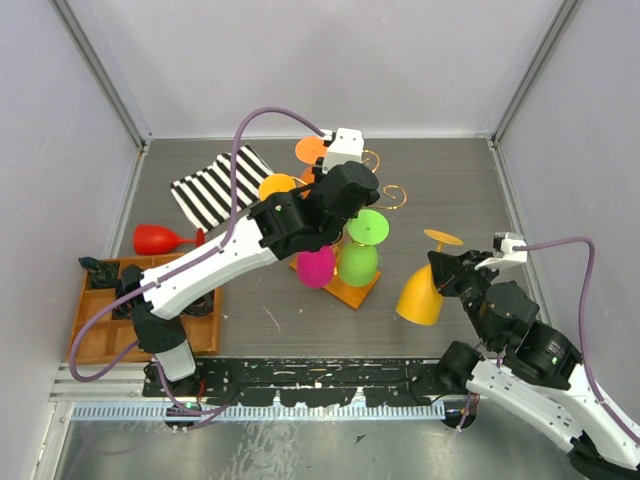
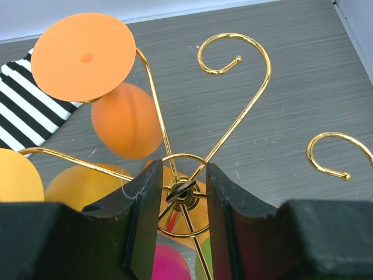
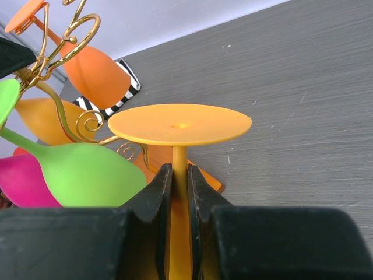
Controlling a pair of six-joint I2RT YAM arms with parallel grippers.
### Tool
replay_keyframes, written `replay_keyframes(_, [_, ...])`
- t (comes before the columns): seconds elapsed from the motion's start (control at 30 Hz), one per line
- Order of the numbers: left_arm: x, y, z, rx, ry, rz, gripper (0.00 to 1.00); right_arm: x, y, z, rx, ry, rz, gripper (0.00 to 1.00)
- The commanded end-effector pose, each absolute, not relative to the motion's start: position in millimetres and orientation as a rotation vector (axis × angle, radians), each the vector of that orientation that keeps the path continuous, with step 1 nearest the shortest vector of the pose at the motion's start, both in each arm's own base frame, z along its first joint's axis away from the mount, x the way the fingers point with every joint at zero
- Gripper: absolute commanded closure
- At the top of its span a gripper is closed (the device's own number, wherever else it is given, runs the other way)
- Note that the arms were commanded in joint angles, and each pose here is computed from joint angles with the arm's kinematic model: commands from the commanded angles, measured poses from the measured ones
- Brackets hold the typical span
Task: Place the wine glass upside down on the wine glass rack
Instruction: Adjust the wine rack at the center of the board.
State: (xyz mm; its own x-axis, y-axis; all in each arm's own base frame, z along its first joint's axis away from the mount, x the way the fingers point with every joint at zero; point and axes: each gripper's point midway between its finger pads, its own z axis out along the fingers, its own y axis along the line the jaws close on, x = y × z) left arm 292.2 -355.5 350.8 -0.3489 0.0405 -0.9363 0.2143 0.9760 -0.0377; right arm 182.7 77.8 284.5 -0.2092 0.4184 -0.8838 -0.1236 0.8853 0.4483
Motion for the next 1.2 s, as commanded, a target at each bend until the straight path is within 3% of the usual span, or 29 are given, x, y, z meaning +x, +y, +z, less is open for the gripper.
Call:
replay_keyframes(0.0, [290.6, -350.5, 348.7, 0.169, 1.943, -0.197, 0.58, 184.3, 80.6, 294.8, 0.258, 1.682, 0.543, 0.99])
replay_keyframes(0.13, [291.0, -348.4, 346.6, 0.169, 1.952, -0.192, 0.57, 184.4, 81.6, 295.5, 0.256, 1.681, 0.548, 0.99])
replay_keyframes(0.27, [291.3, -347.7, 343.4, 0.169, 1.959, -0.188, 0.5, 184.6, 82.7, 295.2, 0.254, 1.684, 0.55, 0.99])
replay_keyframes(0.43, [292.2, -346.9, 340.9, 0.176, 1.966, -0.182, 0.54, 184.8, 83.5, 295.4, 0.252, 1.685, 0.551, 0.99])
replay_keyframes(0.83, [295.7, -343.2, 339.0, 0.256, 1.981, -0.214, 0.71, 184.4, 83.4, 293.7, 0.251, 1.685, 0.553, 0.99])
replay_keyframes(1.07, [300.2, -341.2, 339.2, 0.415, 1.977, -0.312, 0.97, 183.0, 79.8, 292.2, 0.258, 1.685, 0.546, 0.99])
replay_keyframes(1.17, [299.0, -343.0, 341.6, 0.529, 1.952, -0.32, 1.0, 183.0, 79.9, 292.0, 0.257, 1.686, 0.546, 0.99])
